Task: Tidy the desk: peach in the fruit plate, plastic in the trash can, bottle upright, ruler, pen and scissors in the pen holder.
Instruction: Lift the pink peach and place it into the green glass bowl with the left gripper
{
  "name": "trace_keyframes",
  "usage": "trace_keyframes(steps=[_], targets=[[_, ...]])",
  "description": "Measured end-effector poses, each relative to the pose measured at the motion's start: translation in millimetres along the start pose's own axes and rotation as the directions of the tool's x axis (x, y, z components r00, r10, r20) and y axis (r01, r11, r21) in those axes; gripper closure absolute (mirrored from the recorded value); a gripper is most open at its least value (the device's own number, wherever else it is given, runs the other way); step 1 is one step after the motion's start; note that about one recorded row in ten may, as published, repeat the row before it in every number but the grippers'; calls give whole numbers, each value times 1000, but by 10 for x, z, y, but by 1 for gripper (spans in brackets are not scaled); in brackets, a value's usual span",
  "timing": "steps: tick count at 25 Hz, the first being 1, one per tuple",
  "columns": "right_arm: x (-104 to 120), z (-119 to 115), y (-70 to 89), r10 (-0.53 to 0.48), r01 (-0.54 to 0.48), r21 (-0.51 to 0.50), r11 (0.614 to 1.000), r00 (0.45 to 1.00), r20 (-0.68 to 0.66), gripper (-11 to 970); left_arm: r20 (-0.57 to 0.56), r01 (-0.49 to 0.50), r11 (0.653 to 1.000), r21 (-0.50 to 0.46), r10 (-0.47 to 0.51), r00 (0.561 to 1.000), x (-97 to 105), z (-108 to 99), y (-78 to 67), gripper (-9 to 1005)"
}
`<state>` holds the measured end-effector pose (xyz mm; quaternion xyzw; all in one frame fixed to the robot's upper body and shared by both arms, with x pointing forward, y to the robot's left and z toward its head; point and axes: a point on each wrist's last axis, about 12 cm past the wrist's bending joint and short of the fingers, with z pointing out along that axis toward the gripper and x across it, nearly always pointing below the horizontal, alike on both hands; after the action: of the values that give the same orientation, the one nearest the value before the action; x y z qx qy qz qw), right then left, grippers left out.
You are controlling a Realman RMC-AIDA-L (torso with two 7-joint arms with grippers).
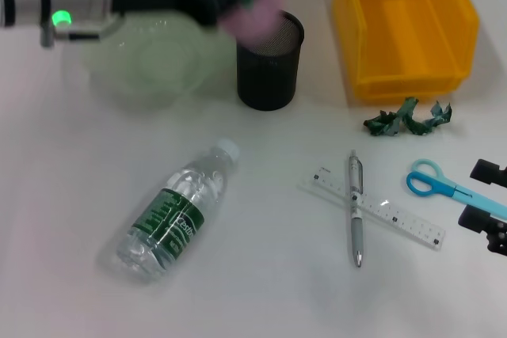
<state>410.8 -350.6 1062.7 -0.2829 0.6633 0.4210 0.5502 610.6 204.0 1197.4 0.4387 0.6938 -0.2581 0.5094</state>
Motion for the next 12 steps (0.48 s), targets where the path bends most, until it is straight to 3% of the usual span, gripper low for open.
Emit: trace_keyframes(steps=[3,12], targets=[[-1,4,8,1,-1,-6,1000,1000,4,208,34,87,977,-196,-82,996,94,41,241,936],[22,13,37,14,-14,-11,1000,1000,13,207,95,184,918,-351,-161,982,263,-1,368,924]])
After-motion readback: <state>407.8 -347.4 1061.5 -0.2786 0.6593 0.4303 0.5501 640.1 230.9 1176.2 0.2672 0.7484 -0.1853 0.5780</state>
